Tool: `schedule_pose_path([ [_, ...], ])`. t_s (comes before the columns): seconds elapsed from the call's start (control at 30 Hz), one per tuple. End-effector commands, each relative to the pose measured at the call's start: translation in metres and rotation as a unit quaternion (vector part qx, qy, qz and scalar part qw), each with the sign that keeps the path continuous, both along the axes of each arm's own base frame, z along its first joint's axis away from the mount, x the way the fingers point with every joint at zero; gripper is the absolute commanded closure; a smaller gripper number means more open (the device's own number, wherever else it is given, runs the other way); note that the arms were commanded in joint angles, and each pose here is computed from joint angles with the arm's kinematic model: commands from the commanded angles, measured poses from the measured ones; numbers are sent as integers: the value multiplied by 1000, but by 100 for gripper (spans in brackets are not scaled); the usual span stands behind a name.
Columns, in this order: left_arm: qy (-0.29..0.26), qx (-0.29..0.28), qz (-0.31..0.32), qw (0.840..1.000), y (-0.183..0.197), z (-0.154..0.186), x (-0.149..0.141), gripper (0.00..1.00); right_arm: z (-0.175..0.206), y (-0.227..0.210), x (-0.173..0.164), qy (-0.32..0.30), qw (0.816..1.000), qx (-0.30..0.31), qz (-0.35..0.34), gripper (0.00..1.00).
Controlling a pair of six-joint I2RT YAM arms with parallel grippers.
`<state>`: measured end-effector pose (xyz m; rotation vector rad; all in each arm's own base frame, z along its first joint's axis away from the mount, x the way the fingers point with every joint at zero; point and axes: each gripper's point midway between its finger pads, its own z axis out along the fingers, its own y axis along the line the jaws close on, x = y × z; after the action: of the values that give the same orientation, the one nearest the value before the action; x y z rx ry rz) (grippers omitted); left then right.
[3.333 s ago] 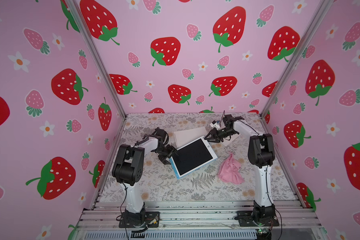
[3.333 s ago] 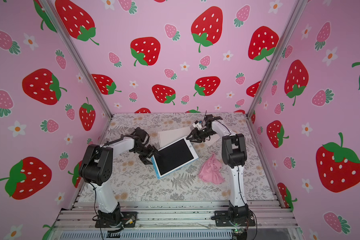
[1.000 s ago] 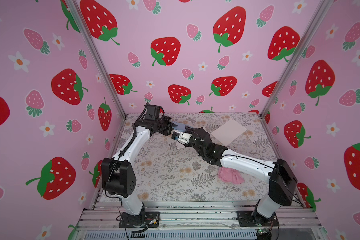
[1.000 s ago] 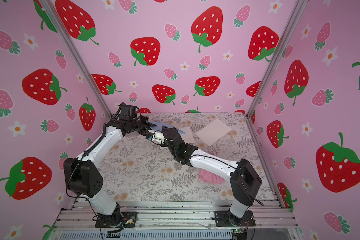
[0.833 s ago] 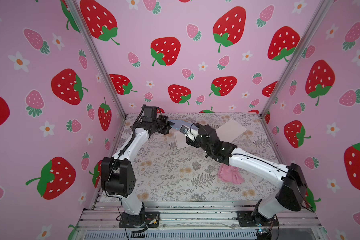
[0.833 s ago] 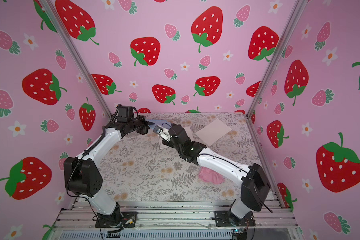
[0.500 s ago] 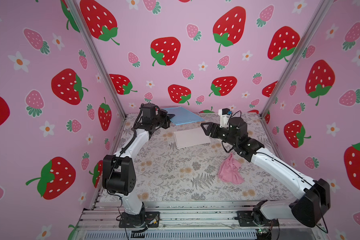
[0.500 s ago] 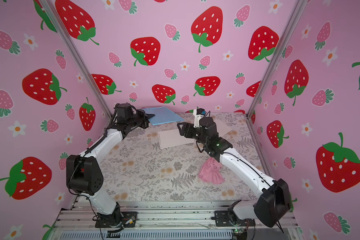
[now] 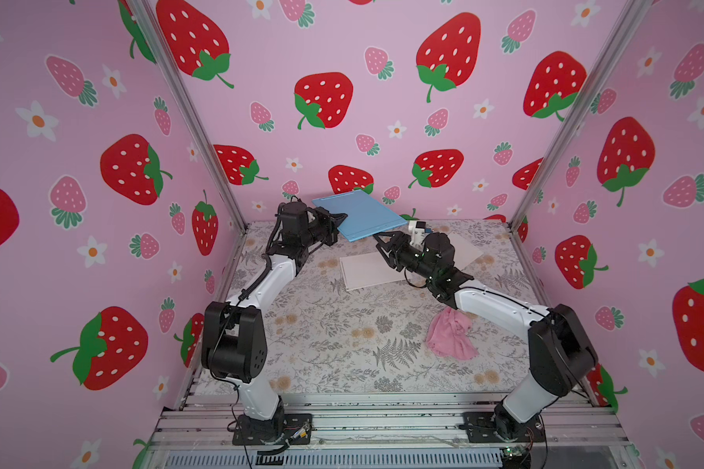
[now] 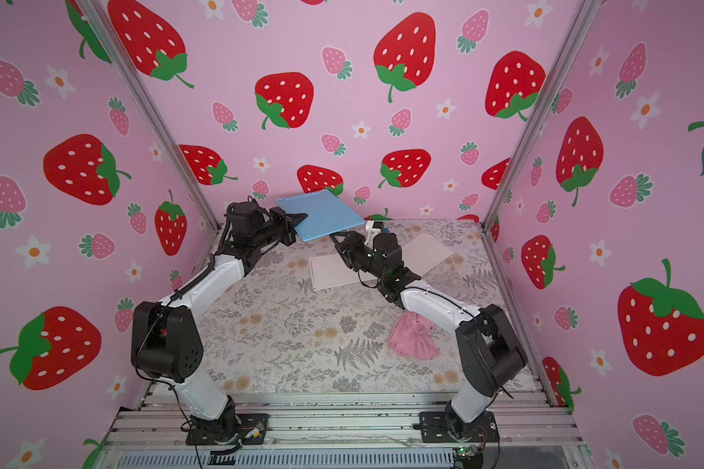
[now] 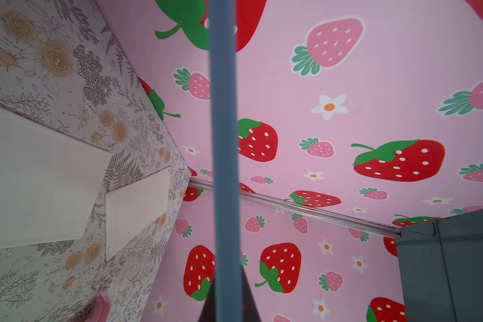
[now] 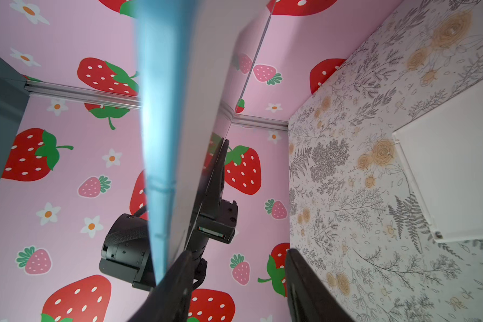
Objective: Wipe the drawing tablet
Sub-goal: Adjust the drawing tablet at the center of the board.
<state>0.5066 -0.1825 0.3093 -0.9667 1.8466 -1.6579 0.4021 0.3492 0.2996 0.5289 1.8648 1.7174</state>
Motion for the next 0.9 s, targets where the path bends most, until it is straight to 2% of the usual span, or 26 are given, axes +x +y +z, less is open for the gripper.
schedule_pose_path([
  [0.0,-29,-17,-19,999,-8,18,-5,100,44,1,1,-14,997,70,2,45],
  [0.17,-28,-17,-13,999,-3,18,-6,100,41,-2,-9,-5,998,61,11,43],
  [0.3,-29,-16,-5,999,6,19,-4,100,23,-14,-41,9,999,5,32,26],
  [0.4,-29,-15,-6,999,7,19,-4,100,18,-30,-60,-2,1000,-9,23,12],
  [0.5,-29,-16,-8,999,5,18,-4,100,17,-39,-61,-1,1000,-9,-1,1],
  [0.67,-33,-16,-13,999,-1,21,-7,100,29,-24,-27,2,998,63,-22,0],
  [0.77,-33,-16,-16,999,-3,21,-9,100,42,-10,-7,-1,995,101,-21,7],
  [0.87,-33,-17,-18,999,-6,20,-13,100,52,2,8,-6,993,118,-19,20],
])
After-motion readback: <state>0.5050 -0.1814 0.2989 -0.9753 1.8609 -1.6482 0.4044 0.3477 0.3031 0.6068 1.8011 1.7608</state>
